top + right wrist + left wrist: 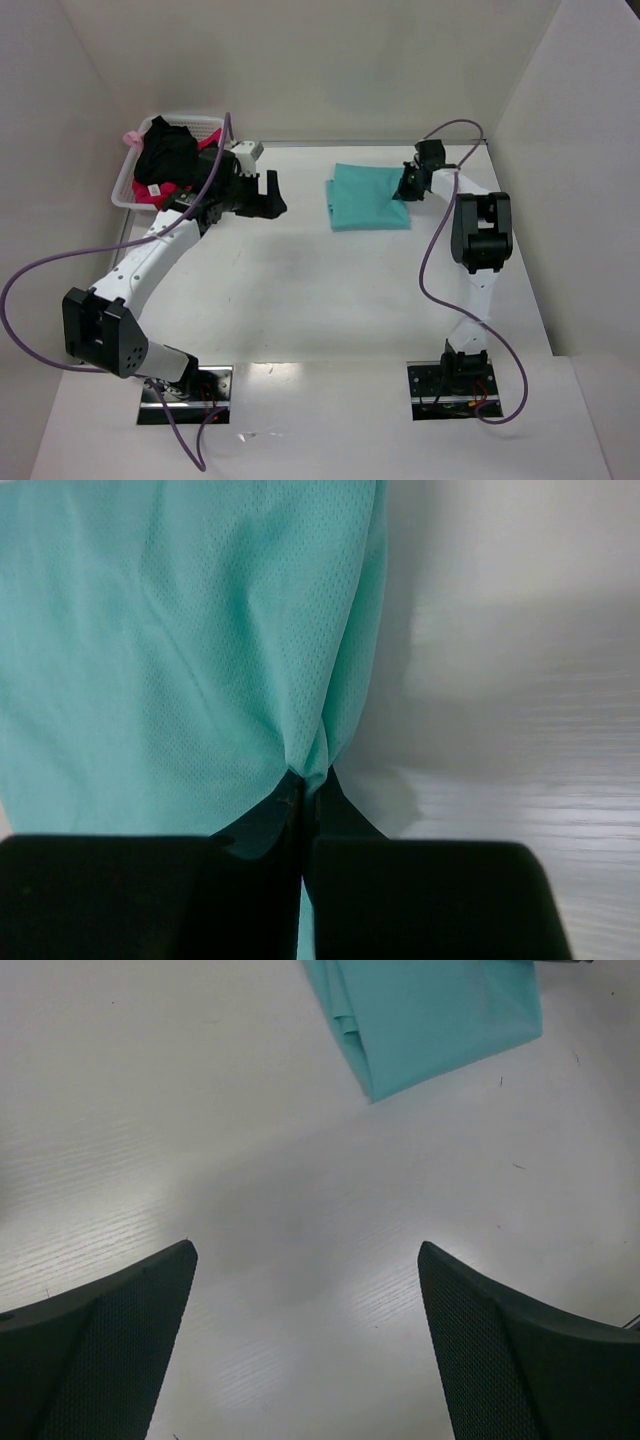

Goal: Fold and stack the t-shirts
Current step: Put the neatly folded tshirt into the corner of the board with the right arm

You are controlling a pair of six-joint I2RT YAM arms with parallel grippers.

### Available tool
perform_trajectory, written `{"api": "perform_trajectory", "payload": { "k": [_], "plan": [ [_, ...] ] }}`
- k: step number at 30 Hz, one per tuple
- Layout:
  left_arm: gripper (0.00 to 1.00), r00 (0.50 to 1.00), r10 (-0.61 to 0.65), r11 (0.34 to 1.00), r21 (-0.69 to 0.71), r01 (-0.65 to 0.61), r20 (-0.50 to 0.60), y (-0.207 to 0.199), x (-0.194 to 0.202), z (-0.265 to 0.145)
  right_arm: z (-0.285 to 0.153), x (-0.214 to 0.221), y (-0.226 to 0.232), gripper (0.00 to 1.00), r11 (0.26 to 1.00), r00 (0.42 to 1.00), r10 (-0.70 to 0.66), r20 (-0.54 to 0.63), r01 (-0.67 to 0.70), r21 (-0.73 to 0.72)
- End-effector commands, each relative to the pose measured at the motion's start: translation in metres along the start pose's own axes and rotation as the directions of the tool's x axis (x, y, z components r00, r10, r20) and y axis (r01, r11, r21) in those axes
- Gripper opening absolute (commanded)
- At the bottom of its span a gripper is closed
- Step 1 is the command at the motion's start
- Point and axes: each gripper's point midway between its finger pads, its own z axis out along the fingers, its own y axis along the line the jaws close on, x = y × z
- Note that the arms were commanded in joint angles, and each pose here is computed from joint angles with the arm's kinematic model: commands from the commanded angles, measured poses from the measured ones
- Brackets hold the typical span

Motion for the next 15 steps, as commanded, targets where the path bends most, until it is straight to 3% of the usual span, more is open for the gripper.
{"api": "perform_trajectory", "payload": {
  "k": [1, 10, 15],
  "plan": [
    [0.99, 0.997, 0.041, 0.999, 0.011, -0.041, 0.061, -0.001, -0.021, -0.005, -0.008, -0.040, -0.042, 0.00, 0.992, 0.997, -0.033, 0.071, 0.024, 0.120],
    [0.99, 0.999, 0.053, 0.999, -0.011, -0.053, -0.005, 0.006, -0.014, 0.003, -0.015, -0.095, -0.107, 0.00, 0.949, 0.990, -0.067, 0.125, 0.024, 0.315],
    [0.99, 0.998, 0.043, 0.999, -0.018, -0.044, -0.043, 0.010, -0.006, 0.011, -0.028, -0.117, -0.158, 0.02, 0.917, 0.986, -0.026, 0.164, -0.042, 0.398]
  ]
}}
